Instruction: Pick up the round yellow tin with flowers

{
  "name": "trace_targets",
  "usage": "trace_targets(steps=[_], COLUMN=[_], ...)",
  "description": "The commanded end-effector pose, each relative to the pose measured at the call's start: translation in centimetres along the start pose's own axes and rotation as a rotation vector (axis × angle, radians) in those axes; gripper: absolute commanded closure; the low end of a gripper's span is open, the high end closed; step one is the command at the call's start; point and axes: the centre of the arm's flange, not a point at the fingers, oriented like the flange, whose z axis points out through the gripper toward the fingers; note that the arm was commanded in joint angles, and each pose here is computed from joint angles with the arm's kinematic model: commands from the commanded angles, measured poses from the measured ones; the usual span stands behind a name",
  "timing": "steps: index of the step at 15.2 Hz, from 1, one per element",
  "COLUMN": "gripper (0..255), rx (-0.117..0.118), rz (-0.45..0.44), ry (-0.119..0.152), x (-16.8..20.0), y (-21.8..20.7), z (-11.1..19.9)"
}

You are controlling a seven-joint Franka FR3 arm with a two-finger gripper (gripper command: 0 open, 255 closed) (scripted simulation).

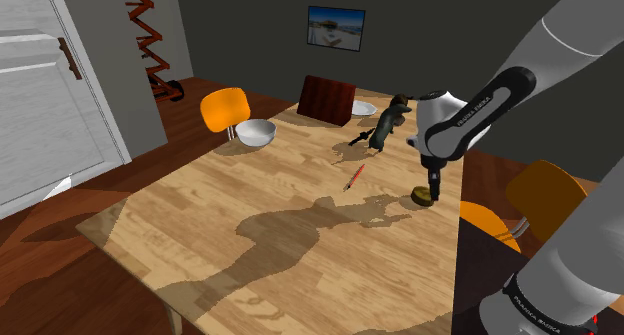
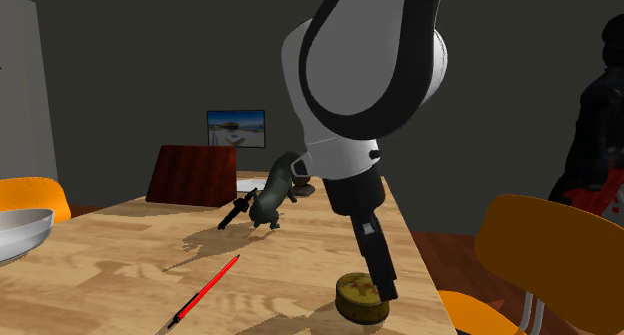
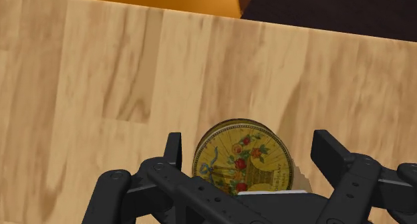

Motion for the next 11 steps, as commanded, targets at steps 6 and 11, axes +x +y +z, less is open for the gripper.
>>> trace_targets(steps=[6, 11], gripper=[255, 255], rx=[-0.001, -0.001], rz=[-0.001, -0.001], ry=[0.000, 0.000], x=[0.9, 0.9], y=[-0.1, -0.1], z=[2.4, 2.4])
